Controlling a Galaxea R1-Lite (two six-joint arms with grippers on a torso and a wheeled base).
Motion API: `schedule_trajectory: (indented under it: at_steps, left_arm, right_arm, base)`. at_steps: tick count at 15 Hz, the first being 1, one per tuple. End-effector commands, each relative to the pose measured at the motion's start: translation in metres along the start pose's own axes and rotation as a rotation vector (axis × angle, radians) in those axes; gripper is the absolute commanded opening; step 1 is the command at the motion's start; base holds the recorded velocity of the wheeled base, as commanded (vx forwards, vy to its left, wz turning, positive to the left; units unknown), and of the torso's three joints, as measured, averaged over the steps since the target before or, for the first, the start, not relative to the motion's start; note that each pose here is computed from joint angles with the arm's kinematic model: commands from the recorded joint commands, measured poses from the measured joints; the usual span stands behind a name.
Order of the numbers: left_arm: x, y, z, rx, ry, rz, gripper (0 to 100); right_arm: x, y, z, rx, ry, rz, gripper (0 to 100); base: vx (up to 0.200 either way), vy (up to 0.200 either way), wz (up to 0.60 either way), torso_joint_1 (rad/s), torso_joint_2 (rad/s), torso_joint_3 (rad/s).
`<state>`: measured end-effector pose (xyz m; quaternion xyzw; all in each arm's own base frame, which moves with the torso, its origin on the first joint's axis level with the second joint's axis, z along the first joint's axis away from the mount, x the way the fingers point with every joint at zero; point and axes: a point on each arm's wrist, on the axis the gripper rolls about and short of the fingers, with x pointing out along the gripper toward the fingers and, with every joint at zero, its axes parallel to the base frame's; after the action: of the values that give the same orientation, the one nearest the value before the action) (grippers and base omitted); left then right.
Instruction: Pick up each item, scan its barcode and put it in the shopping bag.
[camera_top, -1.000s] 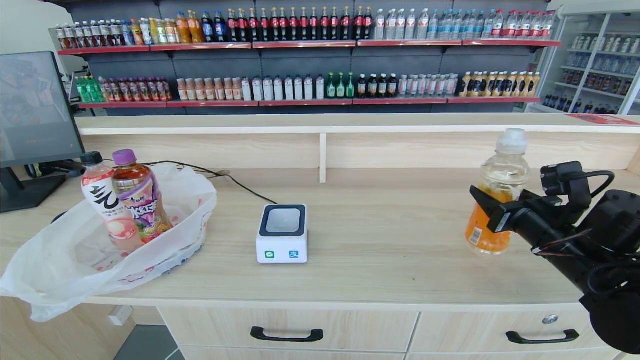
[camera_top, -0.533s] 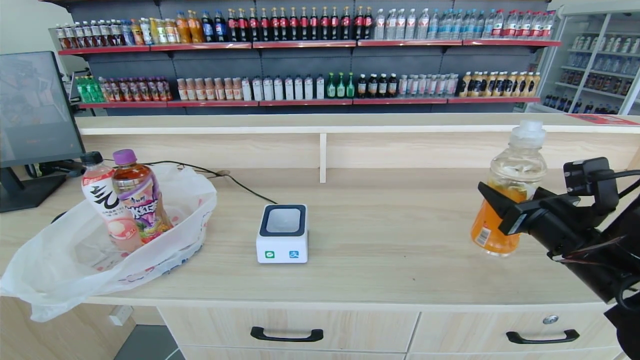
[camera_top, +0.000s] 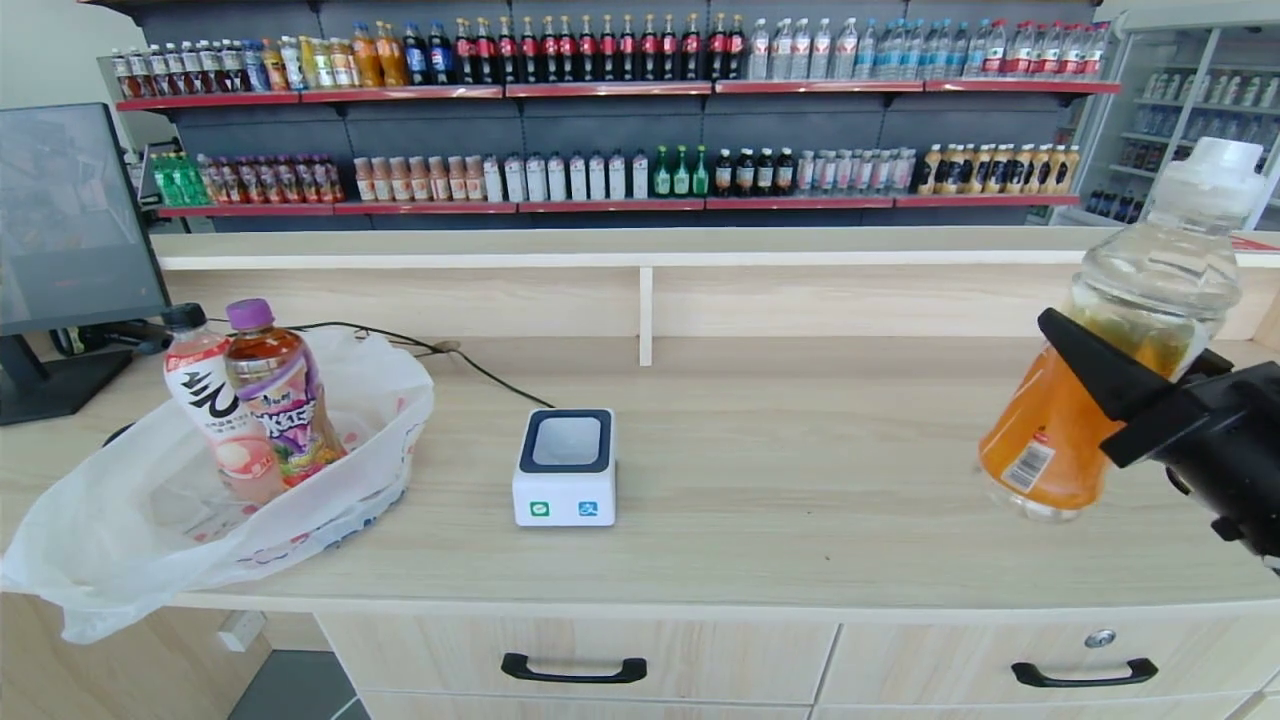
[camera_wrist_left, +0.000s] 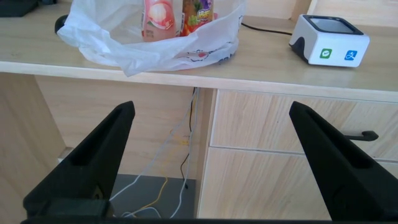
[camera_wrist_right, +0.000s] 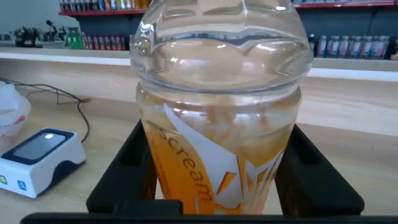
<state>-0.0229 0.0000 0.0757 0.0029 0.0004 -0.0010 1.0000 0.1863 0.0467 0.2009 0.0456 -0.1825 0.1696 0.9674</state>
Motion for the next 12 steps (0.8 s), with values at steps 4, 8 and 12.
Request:
schedule_trajectory:
  at_steps: [4, 8, 12]
  left_arm:
    - [0.000, 0.000, 0.000, 0.000, 0.001, -0.001, 100]
    - [0.000, 0.000, 0.000, 0.000, -0.001, 0.000, 100]
    - [0.000, 0.000, 0.000, 0.000, -0.001, -0.001, 100]
  right_arm:
    - [-0.052, 0.040, -0.009, 0.164, 0.104, 0.215, 0]
    - [-0.043, 0.045, -0.014, 0.189, 0.126, 0.228, 0]
    - [-0.026, 0.048, -0.008, 0.208, 0.081, 0.237, 0]
  base:
    - [0.000, 0.000, 0.00, 0.000, 0.00, 0.000]
    - [0.000, 0.000, 0.00, 0.000, 0.00, 0.000]
    - [0.000, 0.000, 0.00, 0.000, 0.00, 0.000]
